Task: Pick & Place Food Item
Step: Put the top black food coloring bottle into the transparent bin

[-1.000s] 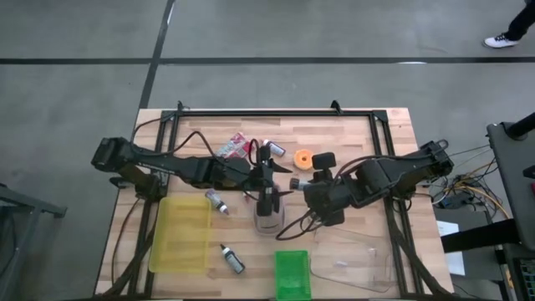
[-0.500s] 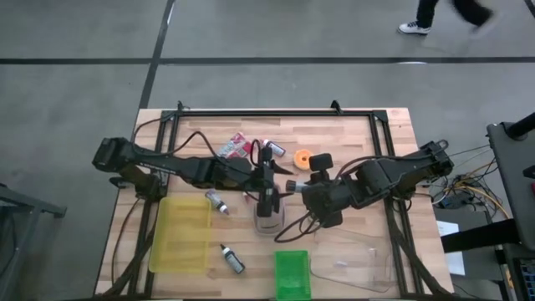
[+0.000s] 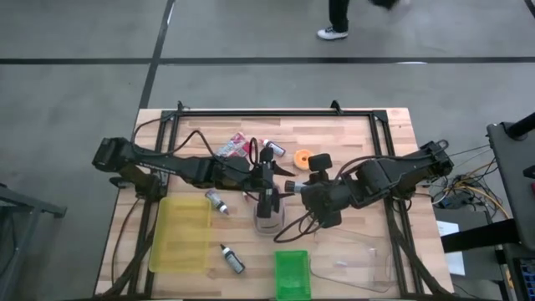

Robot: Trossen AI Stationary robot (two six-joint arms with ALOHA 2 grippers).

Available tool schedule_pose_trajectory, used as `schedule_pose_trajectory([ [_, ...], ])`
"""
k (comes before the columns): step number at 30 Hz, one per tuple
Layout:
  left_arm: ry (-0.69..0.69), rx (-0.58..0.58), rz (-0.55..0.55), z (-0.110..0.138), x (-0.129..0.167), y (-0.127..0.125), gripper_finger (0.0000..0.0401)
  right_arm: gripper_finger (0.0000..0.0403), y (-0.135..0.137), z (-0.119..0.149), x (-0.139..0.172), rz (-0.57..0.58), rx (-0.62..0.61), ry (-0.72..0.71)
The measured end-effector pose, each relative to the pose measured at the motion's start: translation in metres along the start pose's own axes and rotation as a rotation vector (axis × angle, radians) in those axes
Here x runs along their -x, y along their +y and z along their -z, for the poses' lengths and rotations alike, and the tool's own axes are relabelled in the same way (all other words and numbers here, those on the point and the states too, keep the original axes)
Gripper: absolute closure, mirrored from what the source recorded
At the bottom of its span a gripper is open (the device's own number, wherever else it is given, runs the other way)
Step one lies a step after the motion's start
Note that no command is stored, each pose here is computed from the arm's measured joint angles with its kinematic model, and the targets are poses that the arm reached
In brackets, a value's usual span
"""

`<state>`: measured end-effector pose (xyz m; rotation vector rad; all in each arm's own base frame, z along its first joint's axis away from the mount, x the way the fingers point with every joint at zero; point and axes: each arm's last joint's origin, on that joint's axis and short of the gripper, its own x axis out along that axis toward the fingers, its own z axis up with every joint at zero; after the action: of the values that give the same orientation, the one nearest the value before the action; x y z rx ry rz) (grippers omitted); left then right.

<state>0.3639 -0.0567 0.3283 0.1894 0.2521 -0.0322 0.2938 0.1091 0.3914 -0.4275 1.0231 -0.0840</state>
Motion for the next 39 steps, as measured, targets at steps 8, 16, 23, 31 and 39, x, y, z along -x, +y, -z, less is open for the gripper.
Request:
schedule_pose_trajectory([
  [8,-0.001,-0.004,0.013,0.0,0.0,-0.0004,0.0246,0.0283,-0.0001,-0.0014,-0.0002,0.003,0.012,-0.013],
  [16,0.0,-0.026,0.024,-0.0001,0.0006,-0.0006,0.0262,0.0283,-0.0001,-0.0026,-0.0003,0.007,0.005,-0.025],
  [23,0.01,-0.045,0.028,0.0009,0.0006,-0.0008,0.0263,0.0209,-0.0006,-0.0056,-0.0002,0.021,-0.047,-0.054],
  [31,0.024,-0.079,0.029,0.0029,0.0003,-0.0011,0.0263,0.017,-0.0011,-0.0045,0.0001,0.038,-0.046,-0.046],
  [39,0.073,-0.118,-0.041,0.0034,0.0061,0.002,0.0264,0.018,-0.0043,-0.0023,0.0048,0.063,-0.063,-0.055],
])
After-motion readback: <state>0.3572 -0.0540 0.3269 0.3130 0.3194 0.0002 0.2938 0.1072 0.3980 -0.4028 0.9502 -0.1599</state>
